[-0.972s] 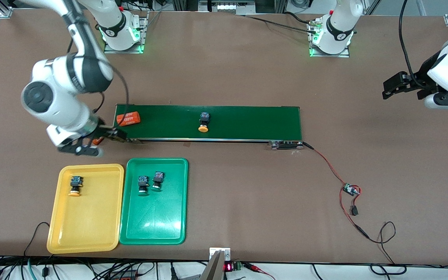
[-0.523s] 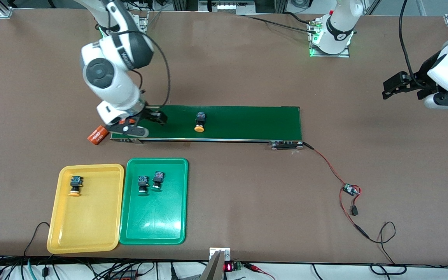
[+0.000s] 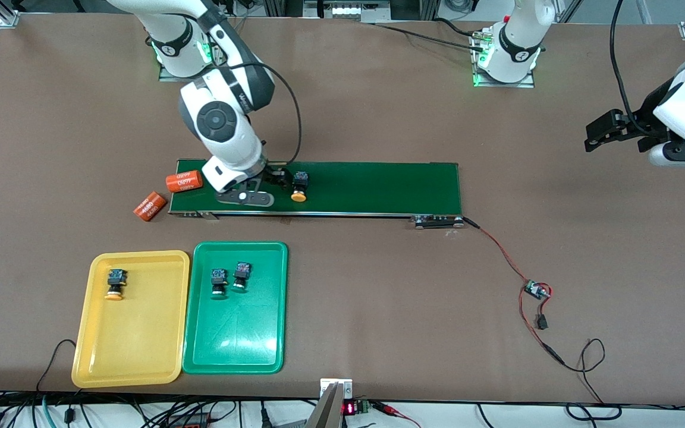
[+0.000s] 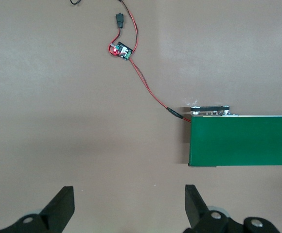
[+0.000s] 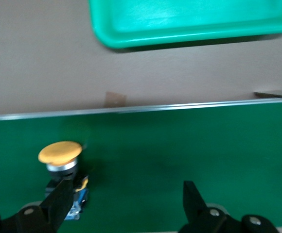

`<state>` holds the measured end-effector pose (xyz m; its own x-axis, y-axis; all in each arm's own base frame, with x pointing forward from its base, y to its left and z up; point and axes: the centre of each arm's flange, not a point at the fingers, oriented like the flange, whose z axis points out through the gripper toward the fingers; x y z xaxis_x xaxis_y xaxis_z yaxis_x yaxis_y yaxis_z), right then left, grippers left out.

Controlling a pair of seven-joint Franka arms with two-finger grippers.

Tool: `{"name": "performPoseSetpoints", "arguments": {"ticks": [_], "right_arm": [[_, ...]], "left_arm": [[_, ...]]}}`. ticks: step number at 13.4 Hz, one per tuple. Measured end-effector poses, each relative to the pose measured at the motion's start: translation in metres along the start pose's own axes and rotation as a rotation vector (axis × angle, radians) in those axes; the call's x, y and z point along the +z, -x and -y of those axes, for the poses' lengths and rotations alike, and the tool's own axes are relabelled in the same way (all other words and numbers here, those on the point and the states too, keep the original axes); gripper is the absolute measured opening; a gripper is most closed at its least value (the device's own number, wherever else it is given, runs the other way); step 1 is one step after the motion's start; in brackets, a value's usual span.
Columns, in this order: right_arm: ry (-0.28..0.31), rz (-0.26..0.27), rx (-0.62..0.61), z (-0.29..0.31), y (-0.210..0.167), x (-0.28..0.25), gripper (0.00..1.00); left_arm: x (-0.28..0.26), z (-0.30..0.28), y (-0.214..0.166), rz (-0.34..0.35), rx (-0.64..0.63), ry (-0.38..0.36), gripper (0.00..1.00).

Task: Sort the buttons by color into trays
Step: 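Move the right gripper back and grasp the second yellow button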

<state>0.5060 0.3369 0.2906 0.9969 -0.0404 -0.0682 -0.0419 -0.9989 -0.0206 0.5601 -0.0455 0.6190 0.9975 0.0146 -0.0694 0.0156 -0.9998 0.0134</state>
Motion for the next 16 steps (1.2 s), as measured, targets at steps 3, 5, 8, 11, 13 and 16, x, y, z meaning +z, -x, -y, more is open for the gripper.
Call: {"name": "performPoseSetpoints", "arguments": {"ticks": [3,5,8,11,13,16], "right_arm": [[-0.002,-0.002,-0.034,0.003,0.001,-0.001,1.0],[-0.002,-0.002,-0.038,0.004,0.002,-0.001,1.0],[0.0,0.004,-0.04,0.005,0.003,0.003,1.0],[-0.002,0.017,-0.049,0.01,0.005,0.02,1.0],[0.0,0.026,-0.049,0.011,0.005,0.031,1.0],[0.004,0.038,-0.047,0.01,0.005,0.044,1.0]], "left_arm": [[0.0,0.0,0.0,0.0,0.0,0.0,1.0],[0.0,0.0,0.0,0.0,0.0,0.0,1.0],[0.0,0.0,0.0,0.0,0.0,0.0,1.0],[0.0,0.0,0.0,0.0,0.0,0.0,1.0],[0.0,0.0,0.0,0.0,0.0,0.0,1.0],[0.0,0.0,0.0,0.0,0.0,0.0,1.0]]}}
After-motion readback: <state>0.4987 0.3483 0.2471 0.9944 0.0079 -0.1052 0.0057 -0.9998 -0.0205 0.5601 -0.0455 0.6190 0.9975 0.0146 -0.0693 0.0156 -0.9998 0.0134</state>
